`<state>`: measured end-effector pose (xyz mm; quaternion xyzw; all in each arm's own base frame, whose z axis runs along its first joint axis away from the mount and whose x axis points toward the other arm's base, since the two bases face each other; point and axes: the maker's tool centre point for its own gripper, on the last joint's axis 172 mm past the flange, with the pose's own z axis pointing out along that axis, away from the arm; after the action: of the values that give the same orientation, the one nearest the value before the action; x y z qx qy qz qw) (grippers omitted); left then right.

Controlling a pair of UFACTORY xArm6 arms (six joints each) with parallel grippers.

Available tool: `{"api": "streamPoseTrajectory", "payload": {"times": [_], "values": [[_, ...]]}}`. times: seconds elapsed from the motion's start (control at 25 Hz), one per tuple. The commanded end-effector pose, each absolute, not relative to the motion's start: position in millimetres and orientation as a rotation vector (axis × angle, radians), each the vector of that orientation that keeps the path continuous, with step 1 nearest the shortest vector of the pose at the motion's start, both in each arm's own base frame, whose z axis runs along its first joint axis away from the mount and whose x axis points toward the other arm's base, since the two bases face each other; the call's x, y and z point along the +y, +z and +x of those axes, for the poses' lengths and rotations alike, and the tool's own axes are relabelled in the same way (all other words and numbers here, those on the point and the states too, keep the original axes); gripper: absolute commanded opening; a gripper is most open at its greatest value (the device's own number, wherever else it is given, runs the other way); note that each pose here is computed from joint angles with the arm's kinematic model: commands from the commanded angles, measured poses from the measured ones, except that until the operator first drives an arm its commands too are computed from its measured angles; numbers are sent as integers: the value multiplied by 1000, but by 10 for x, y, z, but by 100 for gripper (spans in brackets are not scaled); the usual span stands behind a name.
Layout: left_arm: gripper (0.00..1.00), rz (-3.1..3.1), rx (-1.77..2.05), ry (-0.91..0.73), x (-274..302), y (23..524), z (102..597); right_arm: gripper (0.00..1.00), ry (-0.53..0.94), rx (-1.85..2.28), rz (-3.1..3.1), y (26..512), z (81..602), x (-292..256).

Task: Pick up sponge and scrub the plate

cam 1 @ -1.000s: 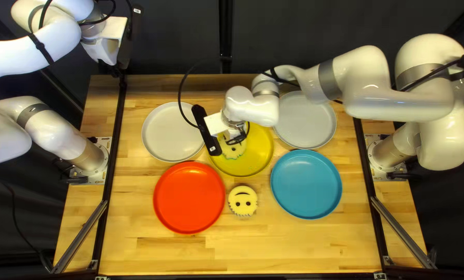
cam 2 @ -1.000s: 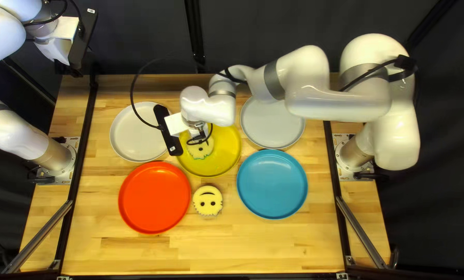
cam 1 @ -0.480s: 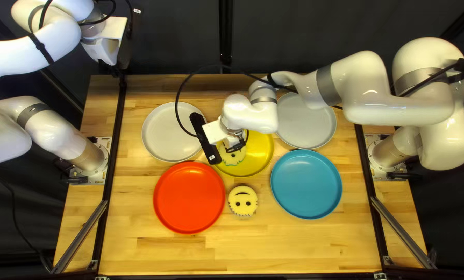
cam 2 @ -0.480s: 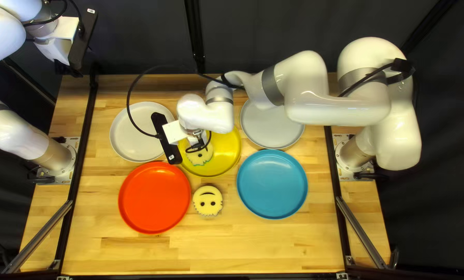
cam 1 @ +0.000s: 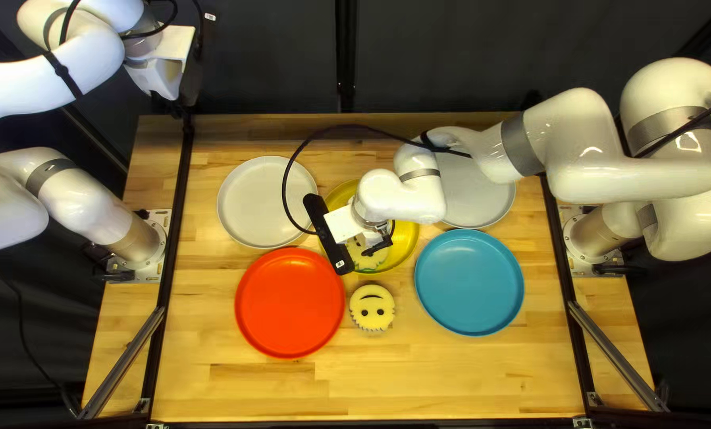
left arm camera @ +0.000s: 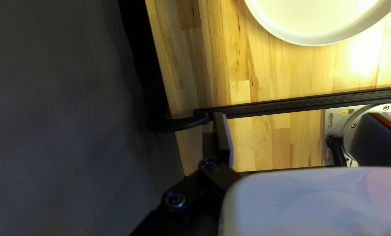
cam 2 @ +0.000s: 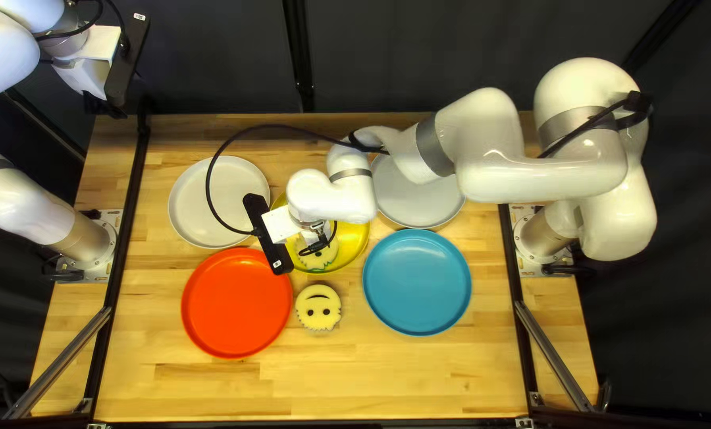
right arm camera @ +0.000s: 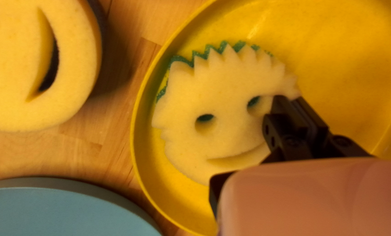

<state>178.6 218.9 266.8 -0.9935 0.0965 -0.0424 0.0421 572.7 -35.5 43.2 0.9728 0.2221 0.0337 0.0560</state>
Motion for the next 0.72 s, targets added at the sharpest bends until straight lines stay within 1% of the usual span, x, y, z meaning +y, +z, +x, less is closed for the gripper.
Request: {"api": "streamPoseTrajectory", "payload": {"times": [0.04, 0.16, 0.36, 0.56, 0.72], "values": [[100, -3040, 295, -130, 2189, 2668, 1786, 0, 98, 653, 2961, 486, 5831, -578], [100, -3040, 295, -130, 2189, 2668, 1786, 0, 105, 641, 2966, 517, 5906, -644], [100, -3040, 295, -130, 2189, 2668, 1786, 0, 118, 641, 2963, 528, 5967, -567], [100, -3040, 295, -130, 2189, 2668, 1786, 0, 117, 656, 2955, 515, 5800, -379], [100, -3040, 295, -130, 2189, 2668, 1786, 0, 107, 659, 2953, 478, 5527, -197]]}}
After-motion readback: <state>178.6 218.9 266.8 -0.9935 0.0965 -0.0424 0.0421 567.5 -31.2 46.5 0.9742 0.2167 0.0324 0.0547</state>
